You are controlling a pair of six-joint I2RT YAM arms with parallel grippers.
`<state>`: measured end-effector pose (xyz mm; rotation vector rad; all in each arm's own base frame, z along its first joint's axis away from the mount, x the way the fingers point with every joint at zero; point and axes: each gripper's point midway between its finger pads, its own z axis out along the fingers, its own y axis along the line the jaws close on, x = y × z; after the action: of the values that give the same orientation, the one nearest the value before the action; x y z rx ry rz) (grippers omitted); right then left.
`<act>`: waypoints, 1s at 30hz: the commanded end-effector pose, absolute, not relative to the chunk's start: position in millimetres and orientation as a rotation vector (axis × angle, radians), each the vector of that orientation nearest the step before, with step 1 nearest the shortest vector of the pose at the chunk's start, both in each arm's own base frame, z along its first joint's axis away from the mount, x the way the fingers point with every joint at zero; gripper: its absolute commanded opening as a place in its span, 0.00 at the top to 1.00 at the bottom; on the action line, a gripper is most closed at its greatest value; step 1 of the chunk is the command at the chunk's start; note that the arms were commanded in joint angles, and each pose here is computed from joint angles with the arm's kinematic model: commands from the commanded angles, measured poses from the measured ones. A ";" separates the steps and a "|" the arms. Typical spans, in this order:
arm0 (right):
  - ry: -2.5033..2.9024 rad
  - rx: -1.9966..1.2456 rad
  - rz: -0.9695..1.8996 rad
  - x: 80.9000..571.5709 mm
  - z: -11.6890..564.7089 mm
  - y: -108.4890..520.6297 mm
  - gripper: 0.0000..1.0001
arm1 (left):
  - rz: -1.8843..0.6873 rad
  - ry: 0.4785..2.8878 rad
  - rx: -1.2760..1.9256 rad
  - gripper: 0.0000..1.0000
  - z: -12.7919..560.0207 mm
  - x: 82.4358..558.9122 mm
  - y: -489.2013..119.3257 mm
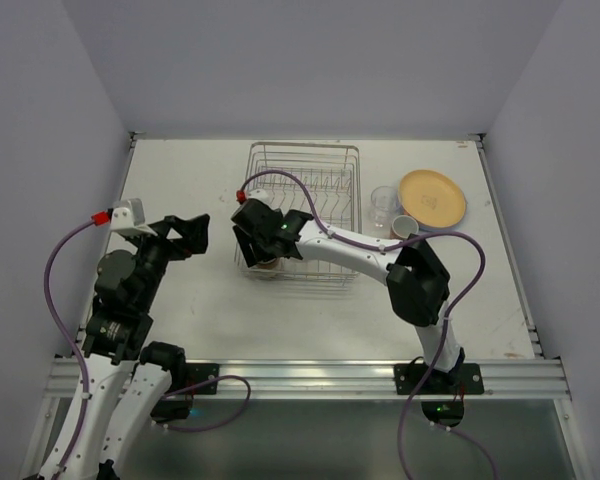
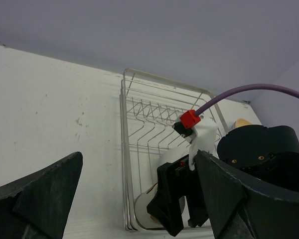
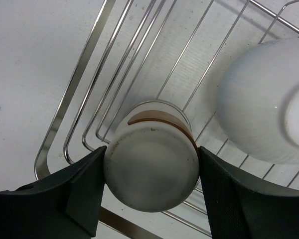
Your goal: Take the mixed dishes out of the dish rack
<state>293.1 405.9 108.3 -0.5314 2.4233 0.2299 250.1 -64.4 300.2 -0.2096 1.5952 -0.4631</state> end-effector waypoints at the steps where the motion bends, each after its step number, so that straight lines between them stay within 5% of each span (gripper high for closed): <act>1: 2.362 -0.505 0.216 300.0 139.4 400.6 0.64 | -0.456 1.566 -0.183 0.00 308.6 254.0 -64.9; 7: 2.308 -0.450 0.267 310.6 172.0 399.6 0.71 | -0.471 1.579 -0.165 0.00 306.0 255.8 -69.4; 10: 2.292 -0.397 0.337 315.8 190.1 395.2 0.89 | -0.469 1.583 -0.152 0.00 305.1 256.1 -70.5; 15: 2.226 -0.290 0.622 323.2 236.1 382.4 1.00 | -0.459 1.575 -0.127 0.00 306.2 253.4 -70.4; 23: 2.037 -0.221 1.139 310.8 288.7 354.8 1.00 | -0.527 1.539 -0.038 0.00 311.9 244.7 -84.7; 30: 1.868 -0.286 1.320 284.6 325.1 347.8 1.00 | -0.858 1.560 0.225 0.00 308.9 233.1 -147.7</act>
<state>302.2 337.0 267.6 -0.2044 2.0757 1.1180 244.3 -113.3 301.0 0.0571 1.5940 -0.6652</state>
